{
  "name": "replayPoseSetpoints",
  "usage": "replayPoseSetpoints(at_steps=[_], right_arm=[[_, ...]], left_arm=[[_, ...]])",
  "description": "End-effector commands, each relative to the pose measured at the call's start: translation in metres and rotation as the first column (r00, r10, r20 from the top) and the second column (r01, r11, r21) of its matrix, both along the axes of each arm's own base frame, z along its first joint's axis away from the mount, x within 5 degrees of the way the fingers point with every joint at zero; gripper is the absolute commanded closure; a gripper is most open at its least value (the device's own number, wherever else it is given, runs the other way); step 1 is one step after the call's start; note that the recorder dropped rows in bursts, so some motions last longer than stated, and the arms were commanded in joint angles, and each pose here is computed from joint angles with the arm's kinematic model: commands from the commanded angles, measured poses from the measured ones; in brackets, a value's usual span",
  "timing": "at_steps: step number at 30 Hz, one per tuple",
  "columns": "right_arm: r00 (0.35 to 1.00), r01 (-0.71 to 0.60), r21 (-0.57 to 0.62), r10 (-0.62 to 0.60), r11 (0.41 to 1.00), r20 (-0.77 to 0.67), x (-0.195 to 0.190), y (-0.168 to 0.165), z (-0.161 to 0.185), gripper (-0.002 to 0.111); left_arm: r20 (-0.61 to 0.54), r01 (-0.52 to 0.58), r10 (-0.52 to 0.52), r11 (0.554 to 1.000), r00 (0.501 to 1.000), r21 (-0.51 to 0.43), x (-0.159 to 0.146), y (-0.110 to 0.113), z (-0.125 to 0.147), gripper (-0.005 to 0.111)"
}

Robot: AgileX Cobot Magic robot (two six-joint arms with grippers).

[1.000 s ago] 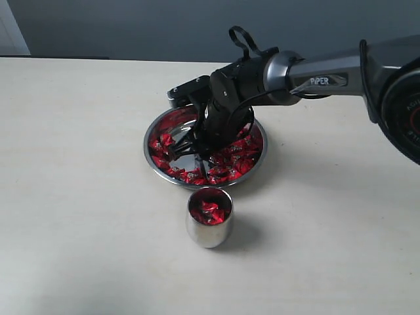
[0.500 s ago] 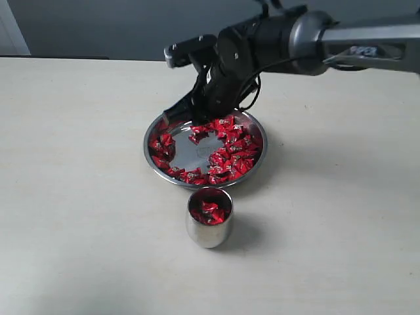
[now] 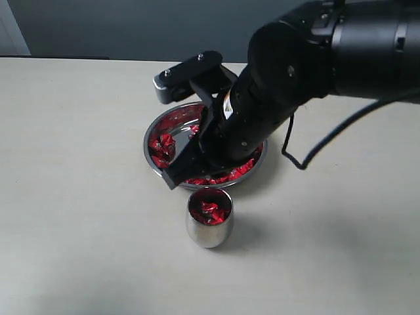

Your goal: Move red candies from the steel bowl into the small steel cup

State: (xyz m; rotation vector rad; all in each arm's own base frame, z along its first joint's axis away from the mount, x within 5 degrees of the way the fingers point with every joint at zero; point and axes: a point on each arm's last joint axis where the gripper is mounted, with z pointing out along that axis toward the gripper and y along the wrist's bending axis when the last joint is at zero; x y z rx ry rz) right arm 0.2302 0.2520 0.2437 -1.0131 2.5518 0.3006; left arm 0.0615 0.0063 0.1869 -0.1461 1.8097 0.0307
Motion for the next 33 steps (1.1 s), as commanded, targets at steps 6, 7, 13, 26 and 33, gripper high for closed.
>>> replayPoseSetpoints(at_steps=[6,7,13,26,33], right_arm=[[0.997,-0.004,0.027,0.006,1.0,-0.071,-0.022,-0.008,-0.022,0.107],[0.997,-0.022,0.027,0.024,0.999,-0.067,-0.022,-0.007,-0.022,0.103],[0.996,-0.042,0.036,0.045,0.998,-0.079,-0.023,-0.006,-0.022,0.072],[0.997,-0.068,0.056,0.066,0.996,0.041,-0.014,-0.003,-0.018,0.071],[0.984,-0.086,0.064,0.074,0.994,0.16,0.022,0.022,-0.038,0.071]], left_arm=[[0.007,0.005,-0.005,1.0,1.0,-0.001,0.0,0.0,0.0,0.106],[0.007,0.005,-0.005,1.0,1.0,-0.001,0.0,0.0,0.0,0.106],[0.007,0.005,-0.005,1.0,1.0,-0.001,0.0,0.0,0.0,0.106],[0.007,0.005,-0.005,1.0,1.0,-0.001,0.0,0.0,0.0,0.106],[0.007,0.005,-0.005,1.0,1.0,-0.001,0.0,0.0,0.0,0.106]])
